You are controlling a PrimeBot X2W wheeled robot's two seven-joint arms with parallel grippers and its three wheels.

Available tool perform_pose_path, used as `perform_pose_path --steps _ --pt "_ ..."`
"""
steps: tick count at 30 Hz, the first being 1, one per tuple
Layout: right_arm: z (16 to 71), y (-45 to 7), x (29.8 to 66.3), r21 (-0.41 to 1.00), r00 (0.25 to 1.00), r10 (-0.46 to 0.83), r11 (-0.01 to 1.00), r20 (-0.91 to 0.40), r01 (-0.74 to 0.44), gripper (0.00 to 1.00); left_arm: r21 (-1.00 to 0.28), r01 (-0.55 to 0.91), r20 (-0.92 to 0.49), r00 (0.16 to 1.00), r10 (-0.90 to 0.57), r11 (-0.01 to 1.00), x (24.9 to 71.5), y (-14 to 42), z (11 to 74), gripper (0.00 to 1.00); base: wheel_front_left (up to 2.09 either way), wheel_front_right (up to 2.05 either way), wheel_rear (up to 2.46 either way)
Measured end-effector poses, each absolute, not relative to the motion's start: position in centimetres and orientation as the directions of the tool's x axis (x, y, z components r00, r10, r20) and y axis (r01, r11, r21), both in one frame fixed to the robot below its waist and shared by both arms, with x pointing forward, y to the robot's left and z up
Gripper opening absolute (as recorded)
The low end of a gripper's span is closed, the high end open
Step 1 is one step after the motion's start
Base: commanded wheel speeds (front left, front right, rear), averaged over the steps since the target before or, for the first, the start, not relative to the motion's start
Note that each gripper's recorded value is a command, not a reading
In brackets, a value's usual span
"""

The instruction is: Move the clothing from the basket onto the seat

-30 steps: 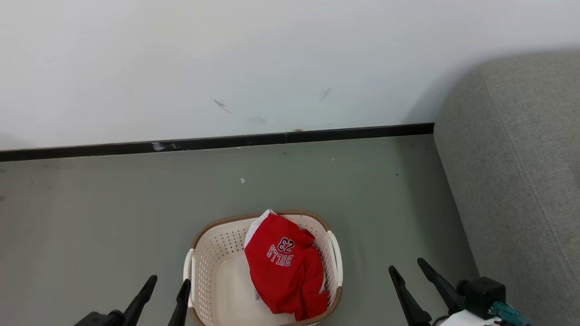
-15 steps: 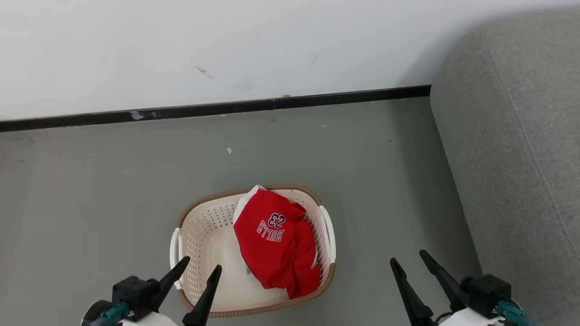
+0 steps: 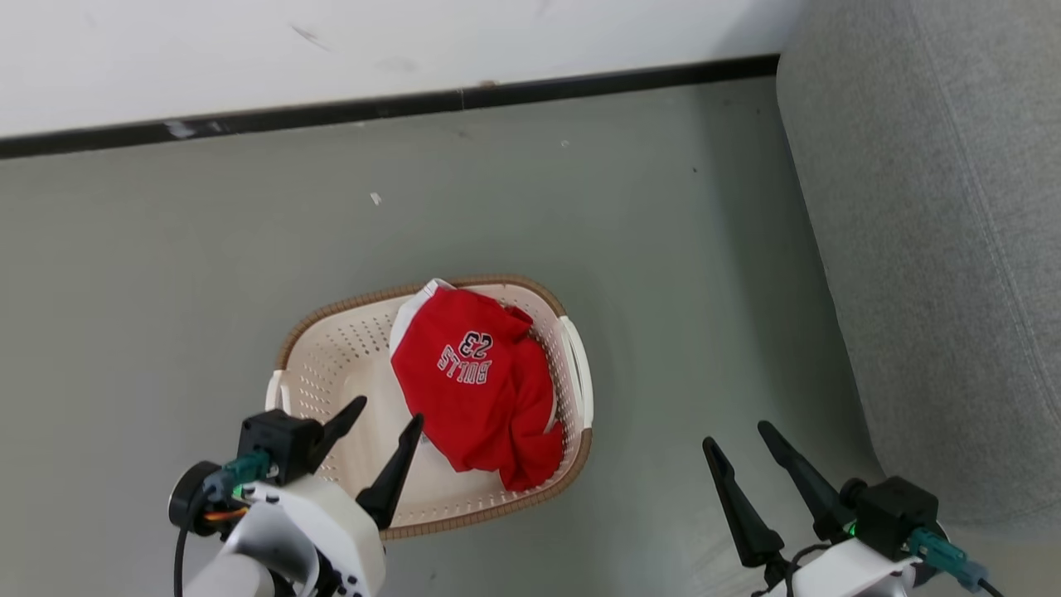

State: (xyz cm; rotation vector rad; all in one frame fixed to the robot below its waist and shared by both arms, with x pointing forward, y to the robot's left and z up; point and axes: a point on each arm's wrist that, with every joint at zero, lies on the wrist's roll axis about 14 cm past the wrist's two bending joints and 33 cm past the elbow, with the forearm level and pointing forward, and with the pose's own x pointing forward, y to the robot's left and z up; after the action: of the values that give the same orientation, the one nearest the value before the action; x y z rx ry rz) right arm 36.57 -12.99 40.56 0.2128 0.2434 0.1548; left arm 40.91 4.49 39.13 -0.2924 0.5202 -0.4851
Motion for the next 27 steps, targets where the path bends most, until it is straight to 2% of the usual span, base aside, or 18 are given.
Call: perform_pose_path --steps 16,27 --pt "38.0 -13.2 39.2 0.261 0.950 0.167 0.960 -0.263 -0.097 1.00 -0.432 0.309 -0.583 0.621 -0.524 0.847 43.9 1.7 31.4 1.00 0.00 0.00 0.00" --pt "36.5 -13.6 41.4 0.304 0.950 0.155 0.950 -0.271 -0.068 1.00 -0.396 0.219 -0.729 0.516 -0.450 0.892 45.2 1.4 25.1 1.00 0.00 0.00 0.00"
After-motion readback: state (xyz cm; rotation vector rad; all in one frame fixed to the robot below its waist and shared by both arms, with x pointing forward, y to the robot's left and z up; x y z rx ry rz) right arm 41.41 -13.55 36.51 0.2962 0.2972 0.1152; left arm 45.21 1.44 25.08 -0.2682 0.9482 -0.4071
